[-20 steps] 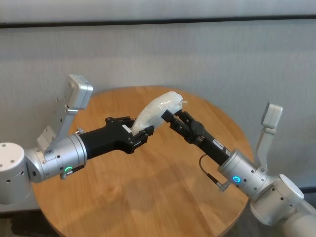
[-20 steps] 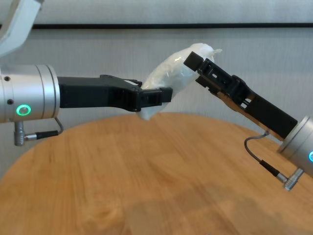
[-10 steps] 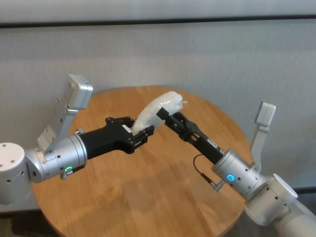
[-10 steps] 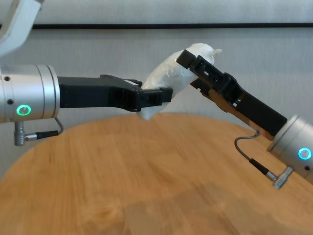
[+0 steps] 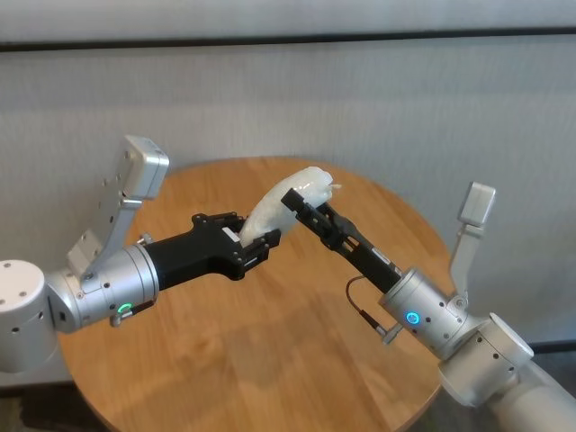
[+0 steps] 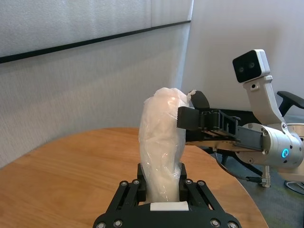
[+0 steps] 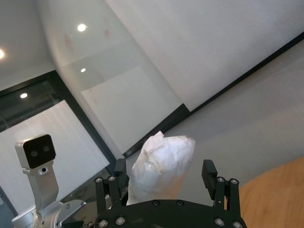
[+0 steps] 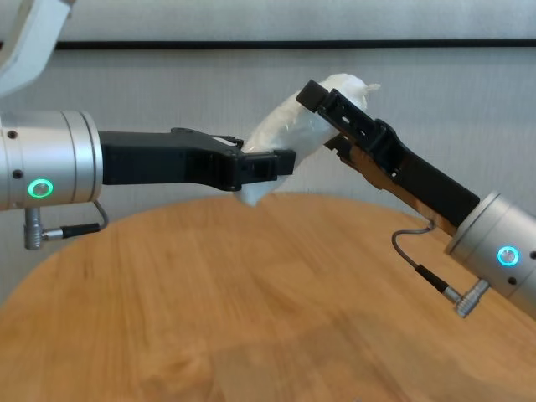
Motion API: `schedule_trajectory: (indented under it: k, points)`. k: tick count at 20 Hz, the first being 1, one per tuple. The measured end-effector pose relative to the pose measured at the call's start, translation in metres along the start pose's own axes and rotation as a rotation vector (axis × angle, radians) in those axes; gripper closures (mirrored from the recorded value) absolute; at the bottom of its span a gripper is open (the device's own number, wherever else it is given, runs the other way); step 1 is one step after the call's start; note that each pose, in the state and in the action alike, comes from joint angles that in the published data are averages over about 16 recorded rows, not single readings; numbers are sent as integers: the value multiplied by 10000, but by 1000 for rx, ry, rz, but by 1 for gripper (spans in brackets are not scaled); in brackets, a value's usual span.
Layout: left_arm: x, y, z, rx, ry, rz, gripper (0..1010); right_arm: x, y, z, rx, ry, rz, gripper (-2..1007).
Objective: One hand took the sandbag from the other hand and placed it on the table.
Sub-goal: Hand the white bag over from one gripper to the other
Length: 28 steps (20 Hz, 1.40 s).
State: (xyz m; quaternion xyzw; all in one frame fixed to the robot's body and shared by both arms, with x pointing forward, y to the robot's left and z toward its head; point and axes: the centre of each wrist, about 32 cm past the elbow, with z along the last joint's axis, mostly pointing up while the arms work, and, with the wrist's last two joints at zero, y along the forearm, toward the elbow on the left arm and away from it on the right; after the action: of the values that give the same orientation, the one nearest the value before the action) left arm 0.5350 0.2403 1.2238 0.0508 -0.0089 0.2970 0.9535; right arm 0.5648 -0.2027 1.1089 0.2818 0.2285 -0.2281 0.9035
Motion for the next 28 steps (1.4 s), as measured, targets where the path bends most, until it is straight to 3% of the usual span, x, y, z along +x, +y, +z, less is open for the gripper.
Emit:
schedule_trajectory:
  k: [19, 28]
  points:
    - [0, 0, 0, 0, 0, 0, 631, 28, 133, -4, -9, 1, 16, 10]
    - [0, 0, 0, 0, 0, 0, 631, 27, 131, -5, -9, 1, 16, 120]
